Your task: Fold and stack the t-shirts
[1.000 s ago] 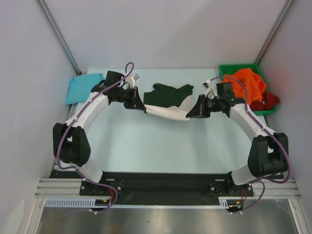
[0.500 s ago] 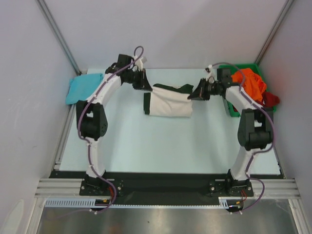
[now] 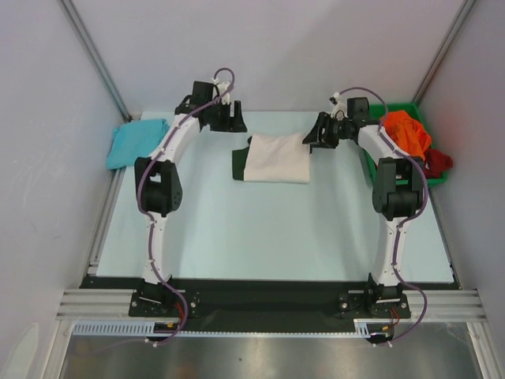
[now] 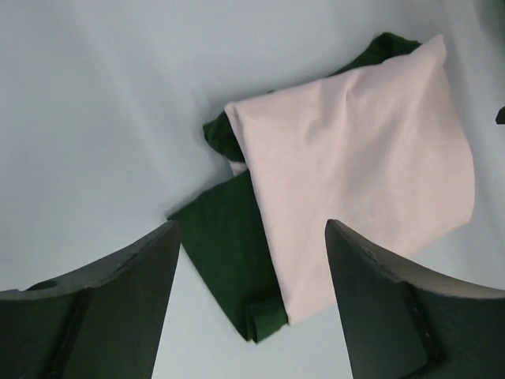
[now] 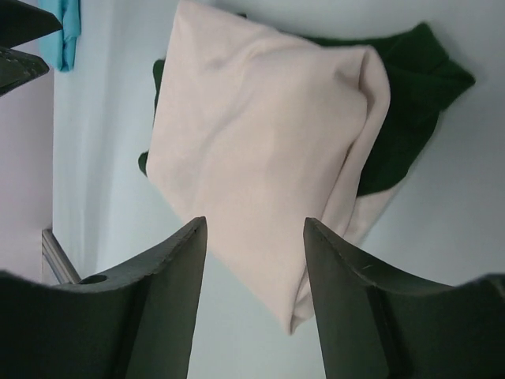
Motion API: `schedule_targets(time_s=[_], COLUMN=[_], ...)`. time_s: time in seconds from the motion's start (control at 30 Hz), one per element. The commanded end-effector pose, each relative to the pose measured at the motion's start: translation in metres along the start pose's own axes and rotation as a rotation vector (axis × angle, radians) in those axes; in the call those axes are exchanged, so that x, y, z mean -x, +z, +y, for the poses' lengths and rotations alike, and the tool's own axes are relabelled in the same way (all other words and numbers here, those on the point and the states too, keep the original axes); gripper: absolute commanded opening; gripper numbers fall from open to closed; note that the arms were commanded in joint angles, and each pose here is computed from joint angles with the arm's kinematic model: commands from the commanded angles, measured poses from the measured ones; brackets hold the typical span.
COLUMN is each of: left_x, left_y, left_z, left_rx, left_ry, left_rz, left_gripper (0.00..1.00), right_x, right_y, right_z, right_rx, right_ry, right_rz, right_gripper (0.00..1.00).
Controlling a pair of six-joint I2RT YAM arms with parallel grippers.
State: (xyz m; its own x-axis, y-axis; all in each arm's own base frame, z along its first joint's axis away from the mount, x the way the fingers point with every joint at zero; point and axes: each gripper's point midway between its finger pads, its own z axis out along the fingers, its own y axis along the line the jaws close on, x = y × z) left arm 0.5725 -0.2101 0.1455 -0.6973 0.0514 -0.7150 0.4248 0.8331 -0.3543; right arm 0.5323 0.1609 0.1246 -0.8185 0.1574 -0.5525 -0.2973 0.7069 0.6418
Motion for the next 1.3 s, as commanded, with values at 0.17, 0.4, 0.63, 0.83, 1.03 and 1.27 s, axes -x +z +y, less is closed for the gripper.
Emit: schedule_targets(time_s=[0.17, 0.4, 0.63, 0.83, 1.03, 1.27], left_x=[-0.046, -0.089, -0.092, -0.106, -0.113, -0.118], left_y=[-0.061, -0.039, -0.014, 0.005, 0.016, 0.036], left_z=[-0.003, 0.006, 0.018, 0.031, 0.028, 0.011], left_rx=[-0.174, -0.178, -0.170, -0.168, -0.219, -0.290], left_ry=[-0.203, -0.280, -0.278, -0.308, -0.354, -0.345], left_rz=[0.117, 0.209, 0.228, 0.255, 0.265, 0.281], left_gripper=[0.80, 0.82, 0.82, 0.81, 0.81, 0.81], right_x=[0.002, -0.019, -0.011, -0.012, -0.024, -0.040], right_y=[-0.030, 0.002, 0.020, 0.026, 0.026, 0.043], right_z=[0.040, 0.012, 0.005, 0.013, 0.027, -0.004], right_rx=[0.070, 0.091, 0.103, 0.098, 0.114, 0.058], right_ry=[-0.067, 0.028, 0.019, 0.007, 0.014, 0.066], right_rz=[-0.030, 0.047, 0.042, 0.056, 0.096, 0.124], right_gripper=[0.57, 0.55, 0.54, 0.52, 0.51, 0.52])
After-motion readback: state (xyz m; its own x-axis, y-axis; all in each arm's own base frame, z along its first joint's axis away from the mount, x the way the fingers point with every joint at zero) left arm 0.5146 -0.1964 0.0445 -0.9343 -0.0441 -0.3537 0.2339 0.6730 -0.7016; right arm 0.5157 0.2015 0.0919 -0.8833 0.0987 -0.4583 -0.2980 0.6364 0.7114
